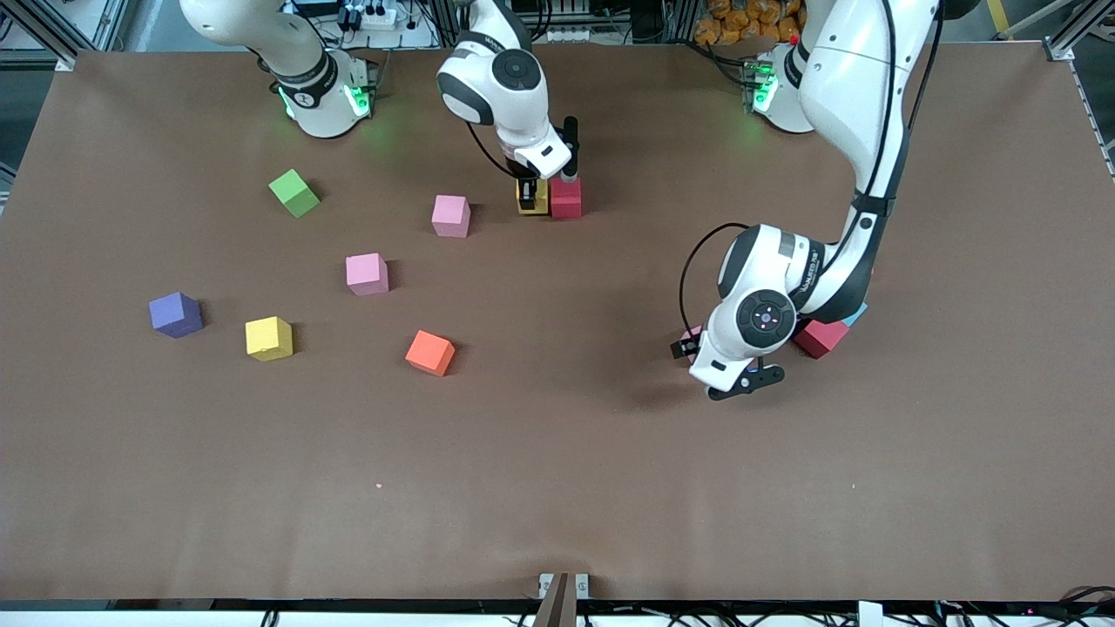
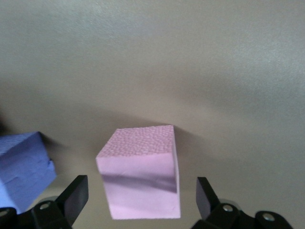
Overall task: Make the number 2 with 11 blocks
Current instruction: 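Grasp the light pink block in the cluster with the left gripper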
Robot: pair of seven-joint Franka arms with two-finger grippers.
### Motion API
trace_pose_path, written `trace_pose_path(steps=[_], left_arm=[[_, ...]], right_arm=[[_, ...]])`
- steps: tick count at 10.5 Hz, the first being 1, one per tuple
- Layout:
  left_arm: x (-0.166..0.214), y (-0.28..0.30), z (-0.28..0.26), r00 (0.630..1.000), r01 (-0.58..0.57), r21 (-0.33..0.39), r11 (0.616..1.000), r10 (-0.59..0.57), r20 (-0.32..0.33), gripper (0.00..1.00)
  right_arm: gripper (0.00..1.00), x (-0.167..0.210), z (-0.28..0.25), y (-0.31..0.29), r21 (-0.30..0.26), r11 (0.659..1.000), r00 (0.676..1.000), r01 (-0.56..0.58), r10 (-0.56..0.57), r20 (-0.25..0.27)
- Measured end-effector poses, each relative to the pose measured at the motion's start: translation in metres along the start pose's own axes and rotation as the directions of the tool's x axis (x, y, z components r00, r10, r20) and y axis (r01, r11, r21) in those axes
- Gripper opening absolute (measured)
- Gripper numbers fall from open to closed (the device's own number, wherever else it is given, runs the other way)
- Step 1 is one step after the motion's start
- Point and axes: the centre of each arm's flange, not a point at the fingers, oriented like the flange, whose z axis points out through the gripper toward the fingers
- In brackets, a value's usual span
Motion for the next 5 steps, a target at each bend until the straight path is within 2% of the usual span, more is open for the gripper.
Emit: trace_pose_path(steps=[5], left_arm=[[0.0097,-0.0068,0.0126,1.0,0.02,0.0,1.0,-0.02,-0.009,0.99]], right_arm=[[0.56,0.0001,0.014,-0.0018,0.003,1.0,1.0,0.003,-0.003,0.004]])
